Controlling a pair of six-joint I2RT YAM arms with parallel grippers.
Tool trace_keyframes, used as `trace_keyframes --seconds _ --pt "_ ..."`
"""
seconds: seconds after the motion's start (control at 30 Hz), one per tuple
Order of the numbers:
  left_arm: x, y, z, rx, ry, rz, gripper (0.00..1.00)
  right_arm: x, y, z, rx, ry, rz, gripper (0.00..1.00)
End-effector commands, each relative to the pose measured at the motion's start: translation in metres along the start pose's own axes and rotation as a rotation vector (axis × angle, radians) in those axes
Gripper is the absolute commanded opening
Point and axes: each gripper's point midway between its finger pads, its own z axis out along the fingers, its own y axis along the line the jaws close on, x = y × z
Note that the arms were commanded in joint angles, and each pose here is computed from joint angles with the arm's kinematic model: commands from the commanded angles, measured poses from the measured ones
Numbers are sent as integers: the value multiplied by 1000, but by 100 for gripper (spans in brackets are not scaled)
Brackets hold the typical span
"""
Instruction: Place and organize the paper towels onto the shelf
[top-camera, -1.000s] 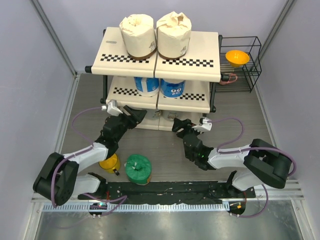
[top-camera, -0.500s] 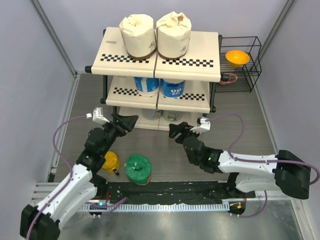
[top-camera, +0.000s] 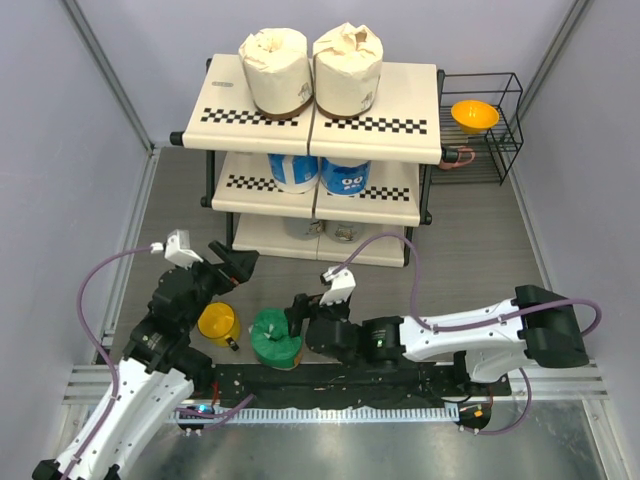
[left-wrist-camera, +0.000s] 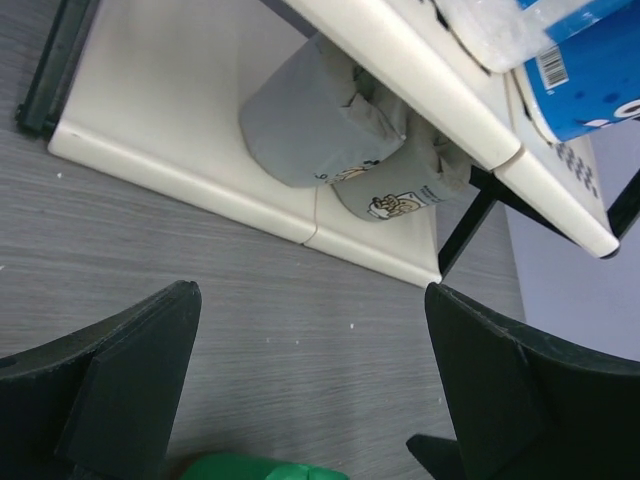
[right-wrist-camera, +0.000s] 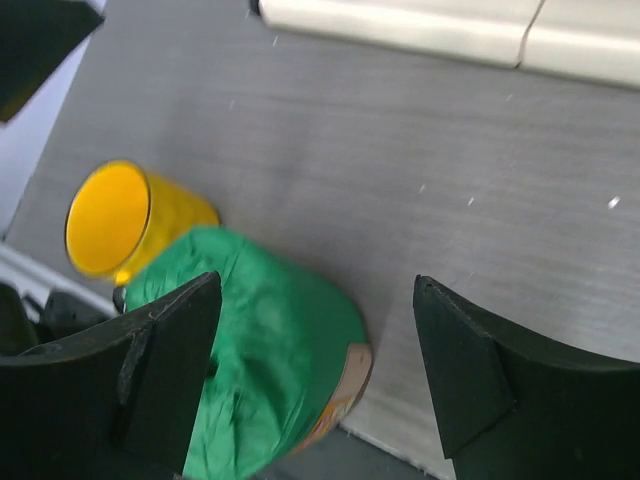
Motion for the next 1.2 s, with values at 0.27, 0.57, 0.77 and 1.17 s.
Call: trace_keyframes --seconds 0.27,0.57,0.77,1.17 --pt "4 3 1 -34 37 21 100 34 46 -11 -106 137 -49 84" --pt "2 3 -1 -27 20 24 100 57 31 -3 -49 174 -29 77" --pt "6 7 0 -29 29 18 100 72 29 3 -36 224 -24 69" --pt "-17 10 -12 -81 -51 50 100 -15 23 -26 -52 24 66 38"
